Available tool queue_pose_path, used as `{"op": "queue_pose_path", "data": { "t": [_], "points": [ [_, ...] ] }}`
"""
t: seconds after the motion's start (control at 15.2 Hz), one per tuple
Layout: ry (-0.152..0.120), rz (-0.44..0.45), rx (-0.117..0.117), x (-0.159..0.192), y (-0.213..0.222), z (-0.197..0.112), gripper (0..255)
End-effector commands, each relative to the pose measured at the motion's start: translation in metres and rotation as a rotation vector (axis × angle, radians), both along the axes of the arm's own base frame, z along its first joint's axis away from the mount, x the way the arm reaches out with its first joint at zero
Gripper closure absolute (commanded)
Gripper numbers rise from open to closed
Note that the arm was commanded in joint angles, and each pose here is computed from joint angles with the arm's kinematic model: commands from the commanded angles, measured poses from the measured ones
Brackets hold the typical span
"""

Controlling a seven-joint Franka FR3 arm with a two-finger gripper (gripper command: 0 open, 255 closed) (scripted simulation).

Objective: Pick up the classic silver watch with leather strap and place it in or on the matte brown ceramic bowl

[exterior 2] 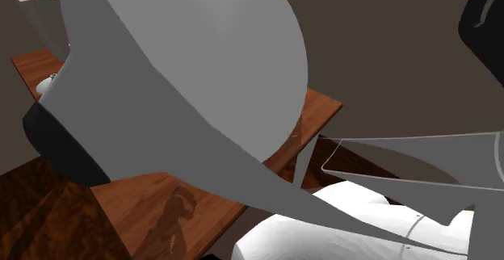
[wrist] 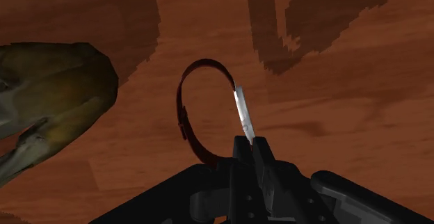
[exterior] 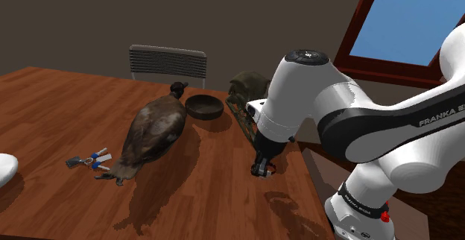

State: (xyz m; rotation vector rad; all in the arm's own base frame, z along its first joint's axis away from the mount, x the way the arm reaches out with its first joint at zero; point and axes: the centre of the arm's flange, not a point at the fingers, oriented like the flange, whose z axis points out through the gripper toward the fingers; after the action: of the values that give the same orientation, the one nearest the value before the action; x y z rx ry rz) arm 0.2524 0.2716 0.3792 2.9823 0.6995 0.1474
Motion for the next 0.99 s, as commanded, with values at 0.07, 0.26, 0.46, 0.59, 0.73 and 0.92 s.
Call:
{"op": "queue_pose_path", "data": {
  "t": [0.07,0.26,0.46,0.59,0.73,0.92],
  "points": [
    [0.001,0.000,0.000,0.000,0.000,0.015,255],
    [0.001,0.000,0.000,0.000,0.000,0.031,255],
    [0.001,0.000,0.000,0.000,0.000,0.047,255],
    [0.001,0.000,0.000,0.000,0.000,0.058,255],
    [0.001,0.000,0.000,0.000,0.000,0.068,255],
    [0.001,0.000,0.000,0.000,0.000,0.084,255]
  ]
}}
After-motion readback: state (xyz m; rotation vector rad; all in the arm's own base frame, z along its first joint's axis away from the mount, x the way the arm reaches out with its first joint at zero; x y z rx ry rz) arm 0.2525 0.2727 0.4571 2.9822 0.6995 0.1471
